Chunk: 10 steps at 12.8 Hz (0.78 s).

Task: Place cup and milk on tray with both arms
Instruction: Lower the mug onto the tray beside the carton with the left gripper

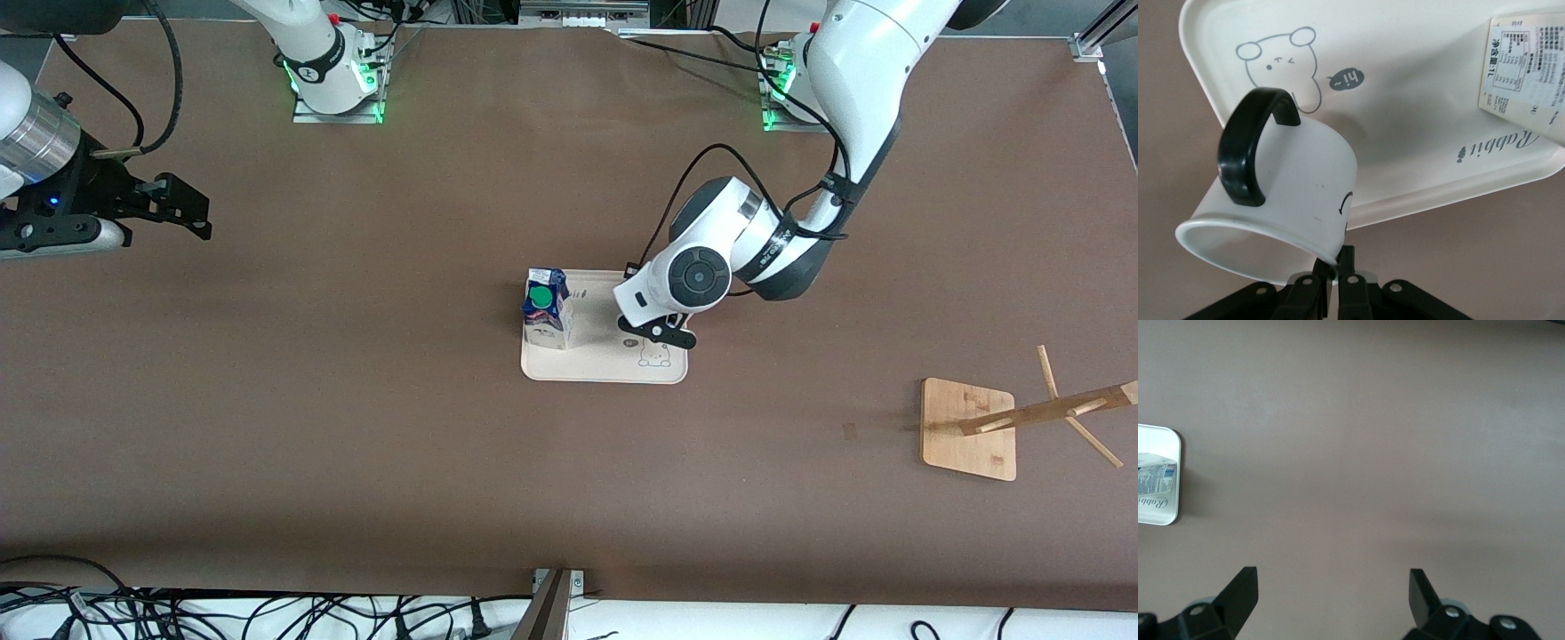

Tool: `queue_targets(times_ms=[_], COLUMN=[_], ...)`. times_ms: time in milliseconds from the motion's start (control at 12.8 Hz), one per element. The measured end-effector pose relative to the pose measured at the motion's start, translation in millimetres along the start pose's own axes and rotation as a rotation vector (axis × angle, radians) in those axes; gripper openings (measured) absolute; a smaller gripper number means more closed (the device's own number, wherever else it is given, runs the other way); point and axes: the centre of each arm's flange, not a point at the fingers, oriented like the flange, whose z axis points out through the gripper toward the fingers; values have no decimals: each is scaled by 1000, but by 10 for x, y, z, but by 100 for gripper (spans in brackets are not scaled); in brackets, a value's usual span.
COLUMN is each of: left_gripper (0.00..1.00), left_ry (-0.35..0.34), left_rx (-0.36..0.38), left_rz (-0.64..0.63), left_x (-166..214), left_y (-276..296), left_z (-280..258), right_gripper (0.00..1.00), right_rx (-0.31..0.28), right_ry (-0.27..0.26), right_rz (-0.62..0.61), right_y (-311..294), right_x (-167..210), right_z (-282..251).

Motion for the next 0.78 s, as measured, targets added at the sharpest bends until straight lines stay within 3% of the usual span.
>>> queue_targets(times_ms=[470, 548, 783], left_gripper=[8, 14, 45], left_ry=[6, 27, 74], left_rx=[-1, -9, -25], left_rz=[18, 18, 14], left_x=[-5, 21, 80], left_y=[150, 151, 142], left_z=[91, 75, 29], right_gripper=[100, 100, 100], right_rx=[0, 0, 0], right_ry=[0, 0, 0], right_rz=[1, 1, 1], right_y=[4, 5, 5], right_x=[0, 0, 0], right_z=[0, 0, 0])
